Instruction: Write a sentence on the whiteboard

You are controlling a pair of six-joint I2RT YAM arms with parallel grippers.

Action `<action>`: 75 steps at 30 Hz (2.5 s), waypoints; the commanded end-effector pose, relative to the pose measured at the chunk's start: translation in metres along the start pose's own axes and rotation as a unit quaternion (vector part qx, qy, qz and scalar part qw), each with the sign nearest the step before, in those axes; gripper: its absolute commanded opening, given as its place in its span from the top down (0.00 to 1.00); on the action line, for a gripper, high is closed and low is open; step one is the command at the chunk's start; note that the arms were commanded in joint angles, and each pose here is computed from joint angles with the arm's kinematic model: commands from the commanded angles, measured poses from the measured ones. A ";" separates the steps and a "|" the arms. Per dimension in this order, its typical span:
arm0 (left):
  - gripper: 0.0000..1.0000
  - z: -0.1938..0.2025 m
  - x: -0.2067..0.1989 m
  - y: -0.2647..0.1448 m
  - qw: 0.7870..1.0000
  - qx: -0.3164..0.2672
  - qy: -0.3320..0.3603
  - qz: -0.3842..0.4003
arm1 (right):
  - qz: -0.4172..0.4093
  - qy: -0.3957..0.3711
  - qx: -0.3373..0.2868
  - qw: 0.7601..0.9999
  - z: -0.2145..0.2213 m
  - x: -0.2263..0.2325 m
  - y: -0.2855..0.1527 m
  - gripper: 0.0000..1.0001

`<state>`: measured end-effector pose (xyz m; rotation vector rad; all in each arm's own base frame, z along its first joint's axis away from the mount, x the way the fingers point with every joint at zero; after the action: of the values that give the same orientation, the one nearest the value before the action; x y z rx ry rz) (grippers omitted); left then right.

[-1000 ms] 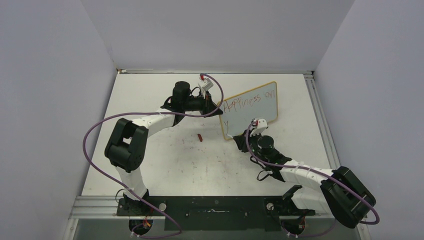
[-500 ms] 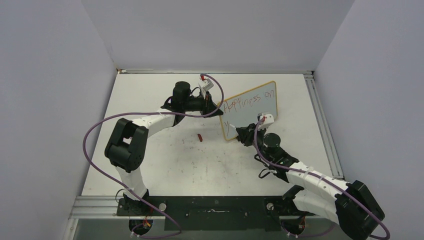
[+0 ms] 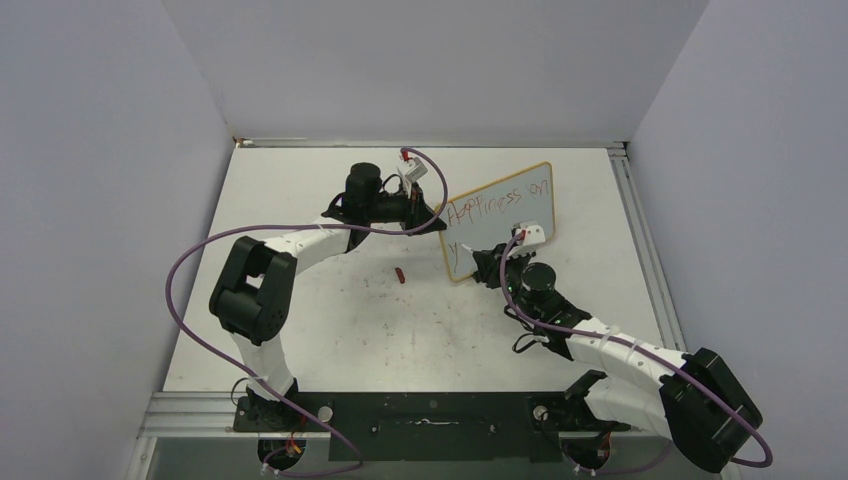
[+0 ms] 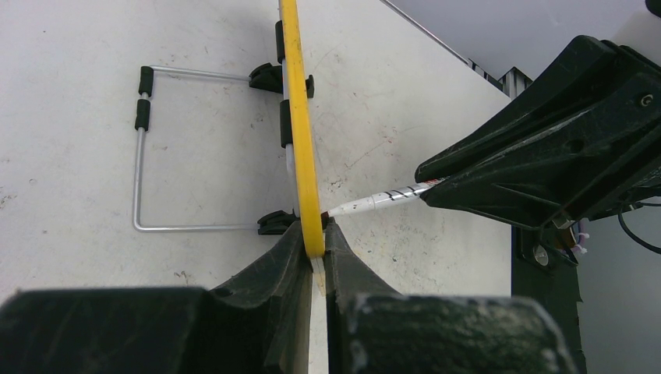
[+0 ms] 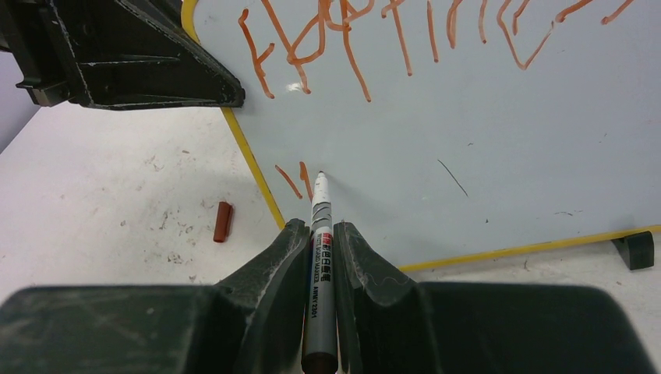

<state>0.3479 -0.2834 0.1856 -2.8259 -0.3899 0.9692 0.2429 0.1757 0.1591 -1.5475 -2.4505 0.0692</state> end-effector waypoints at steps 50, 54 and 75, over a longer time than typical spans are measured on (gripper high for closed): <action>1.00 -0.016 -0.017 0.001 0.999 -0.010 0.024 0.032 | 0.007 -0.010 -0.049 0.999 -0.026 0.001 0.006 0.95; 1.00 -0.017 -0.017 0.000 0.999 -0.010 0.025 0.032 | -0.001 -0.016 -0.036 0.999 -0.020 0.001 0.003 0.95; 1.00 -0.017 -0.020 0.002 0.999 -0.011 0.024 0.034 | 0.019 -0.020 -0.061 0.998 -0.028 -0.010 0.006 0.95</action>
<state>0.3476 -0.2842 0.1859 -2.8262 -0.3897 0.9711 0.2512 0.1630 0.1689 -1.6534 -2.4594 0.0505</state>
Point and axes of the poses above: each gripper's point midway between its finger pads, its own y axis out along the fingers, its own x axis along the line the jaws close on, z = x × y, the point moved 6 cm from there along -y, back along the fingers, and after that the axes turned 8 degrees about -y, right-handed, at the moved point
